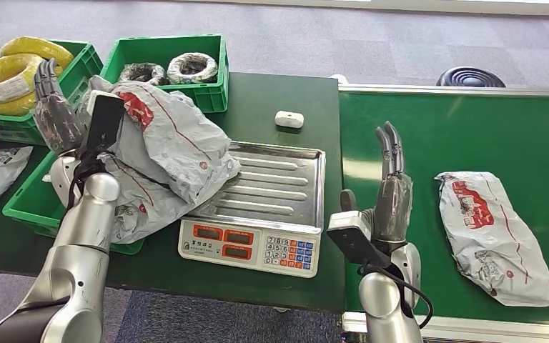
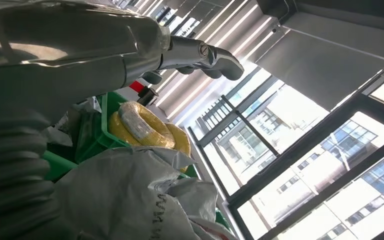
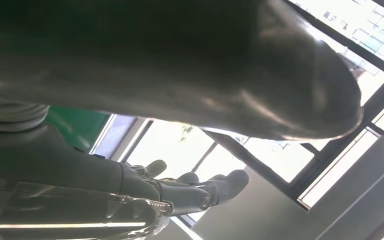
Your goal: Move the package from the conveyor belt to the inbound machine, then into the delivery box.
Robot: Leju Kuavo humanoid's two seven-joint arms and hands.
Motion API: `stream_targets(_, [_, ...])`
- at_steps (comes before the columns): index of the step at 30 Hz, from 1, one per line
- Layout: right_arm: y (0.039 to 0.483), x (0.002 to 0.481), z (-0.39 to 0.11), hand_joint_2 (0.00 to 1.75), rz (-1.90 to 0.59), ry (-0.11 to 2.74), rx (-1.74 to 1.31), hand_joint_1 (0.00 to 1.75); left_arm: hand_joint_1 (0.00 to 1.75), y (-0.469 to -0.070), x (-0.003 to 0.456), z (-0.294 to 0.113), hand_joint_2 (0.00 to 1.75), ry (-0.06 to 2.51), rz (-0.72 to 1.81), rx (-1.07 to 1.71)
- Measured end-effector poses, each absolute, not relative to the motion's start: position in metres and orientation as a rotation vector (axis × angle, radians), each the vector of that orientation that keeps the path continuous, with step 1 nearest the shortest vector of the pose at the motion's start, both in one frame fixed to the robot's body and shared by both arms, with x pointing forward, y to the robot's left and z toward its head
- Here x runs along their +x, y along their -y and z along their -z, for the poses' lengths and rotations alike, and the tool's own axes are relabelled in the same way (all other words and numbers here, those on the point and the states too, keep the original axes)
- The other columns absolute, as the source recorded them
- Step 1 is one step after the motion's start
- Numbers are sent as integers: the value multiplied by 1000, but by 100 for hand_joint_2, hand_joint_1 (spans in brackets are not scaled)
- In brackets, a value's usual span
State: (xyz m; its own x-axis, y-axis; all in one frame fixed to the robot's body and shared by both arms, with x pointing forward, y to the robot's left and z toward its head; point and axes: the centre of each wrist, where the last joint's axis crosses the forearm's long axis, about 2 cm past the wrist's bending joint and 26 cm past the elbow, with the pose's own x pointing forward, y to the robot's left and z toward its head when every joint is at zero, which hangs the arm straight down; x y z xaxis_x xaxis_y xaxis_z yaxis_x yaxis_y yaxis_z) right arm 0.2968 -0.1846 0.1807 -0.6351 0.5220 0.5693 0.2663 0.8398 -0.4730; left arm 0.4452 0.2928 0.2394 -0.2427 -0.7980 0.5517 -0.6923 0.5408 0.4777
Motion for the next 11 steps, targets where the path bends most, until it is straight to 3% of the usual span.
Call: stream_targets(11, [188, 296, -179, 0, -343, 2305, -660, 0, 0, -260, 411, -280, 0, 2398, -143, 1076])
